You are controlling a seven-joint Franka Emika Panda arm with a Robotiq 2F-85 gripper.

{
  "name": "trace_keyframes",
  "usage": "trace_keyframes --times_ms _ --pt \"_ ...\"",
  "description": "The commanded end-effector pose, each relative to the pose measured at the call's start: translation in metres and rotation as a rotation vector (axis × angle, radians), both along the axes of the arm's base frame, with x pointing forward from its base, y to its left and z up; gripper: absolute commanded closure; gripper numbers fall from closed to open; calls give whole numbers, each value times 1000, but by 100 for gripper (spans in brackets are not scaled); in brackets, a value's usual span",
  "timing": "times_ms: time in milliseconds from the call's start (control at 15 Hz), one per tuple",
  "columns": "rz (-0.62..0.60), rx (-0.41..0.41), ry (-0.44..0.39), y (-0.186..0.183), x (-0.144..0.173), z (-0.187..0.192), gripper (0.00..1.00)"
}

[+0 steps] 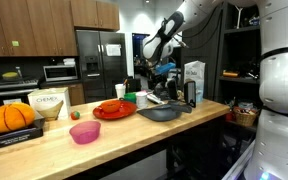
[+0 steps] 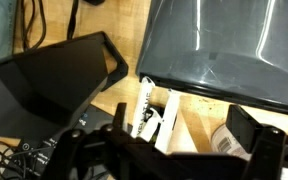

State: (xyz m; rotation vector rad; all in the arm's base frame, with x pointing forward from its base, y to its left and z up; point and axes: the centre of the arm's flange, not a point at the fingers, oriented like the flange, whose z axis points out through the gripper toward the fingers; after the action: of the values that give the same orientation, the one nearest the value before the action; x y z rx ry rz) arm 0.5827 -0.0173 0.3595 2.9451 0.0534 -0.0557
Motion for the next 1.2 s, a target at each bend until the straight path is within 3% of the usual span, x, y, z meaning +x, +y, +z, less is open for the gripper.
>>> trace_keyframes --times_ms 0,333,1133 --pt "18 32 -53 -9 9 -9 0" --pt "53 81 -117 -5 17 -25 0" --pt "55 26 -41 -16 10 -48 0"
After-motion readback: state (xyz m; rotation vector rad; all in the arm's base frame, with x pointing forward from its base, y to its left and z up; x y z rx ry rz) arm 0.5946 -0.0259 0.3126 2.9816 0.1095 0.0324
